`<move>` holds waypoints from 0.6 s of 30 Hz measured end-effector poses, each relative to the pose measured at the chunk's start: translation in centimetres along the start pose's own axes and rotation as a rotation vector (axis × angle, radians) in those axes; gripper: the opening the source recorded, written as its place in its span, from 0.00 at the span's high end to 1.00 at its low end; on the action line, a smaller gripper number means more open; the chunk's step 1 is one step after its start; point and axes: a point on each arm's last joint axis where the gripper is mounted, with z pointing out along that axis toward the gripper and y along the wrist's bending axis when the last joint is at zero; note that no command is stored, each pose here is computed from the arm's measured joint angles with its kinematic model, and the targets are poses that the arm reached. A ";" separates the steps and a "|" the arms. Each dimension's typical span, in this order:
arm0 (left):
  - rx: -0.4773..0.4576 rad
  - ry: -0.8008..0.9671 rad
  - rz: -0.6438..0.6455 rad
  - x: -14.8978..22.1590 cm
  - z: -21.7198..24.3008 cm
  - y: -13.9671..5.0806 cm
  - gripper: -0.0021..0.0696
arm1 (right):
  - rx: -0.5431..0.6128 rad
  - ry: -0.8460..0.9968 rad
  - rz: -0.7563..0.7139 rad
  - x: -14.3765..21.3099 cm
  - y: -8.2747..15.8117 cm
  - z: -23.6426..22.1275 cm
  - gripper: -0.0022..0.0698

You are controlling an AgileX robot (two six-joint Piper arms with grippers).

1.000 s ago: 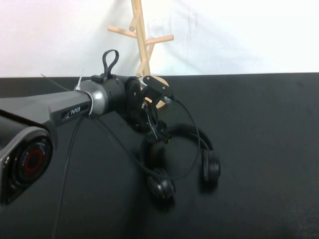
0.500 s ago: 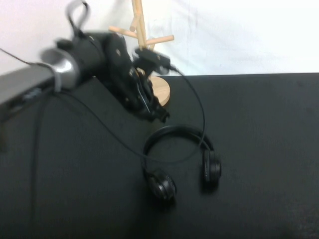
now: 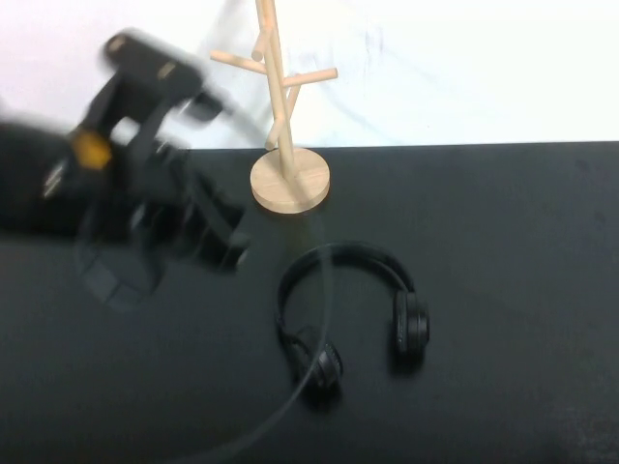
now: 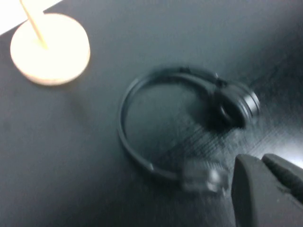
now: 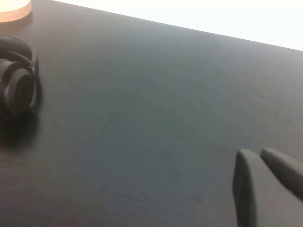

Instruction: Take out the headphones from the headphone stand

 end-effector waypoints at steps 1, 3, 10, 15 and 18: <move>-0.002 -0.006 0.000 0.9 -0.8 -0.3 0.97 | 0.000 0.000 0.000 0.0 0.0 0.0 0.98; -0.005 -0.016 -0.002 2.6 -2.1 -1.0 0.97 | 0.000 0.000 0.000 0.0 0.0 0.0 0.98; -0.018 -0.004 0.031 5.4 -4.8 -1.9 0.97 | 0.000 0.000 0.000 0.0 0.0 0.0 0.98; 0.007 0.055 0.027 6.1 -4.9 -2.2 0.97 | 0.000 0.000 0.000 0.0 0.0 0.0 0.98; -0.022 0.018 0.029 6.7 -4.5 -2.0 0.97 | 0.000 0.000 0.000 0.0 0.0 0.0 0.98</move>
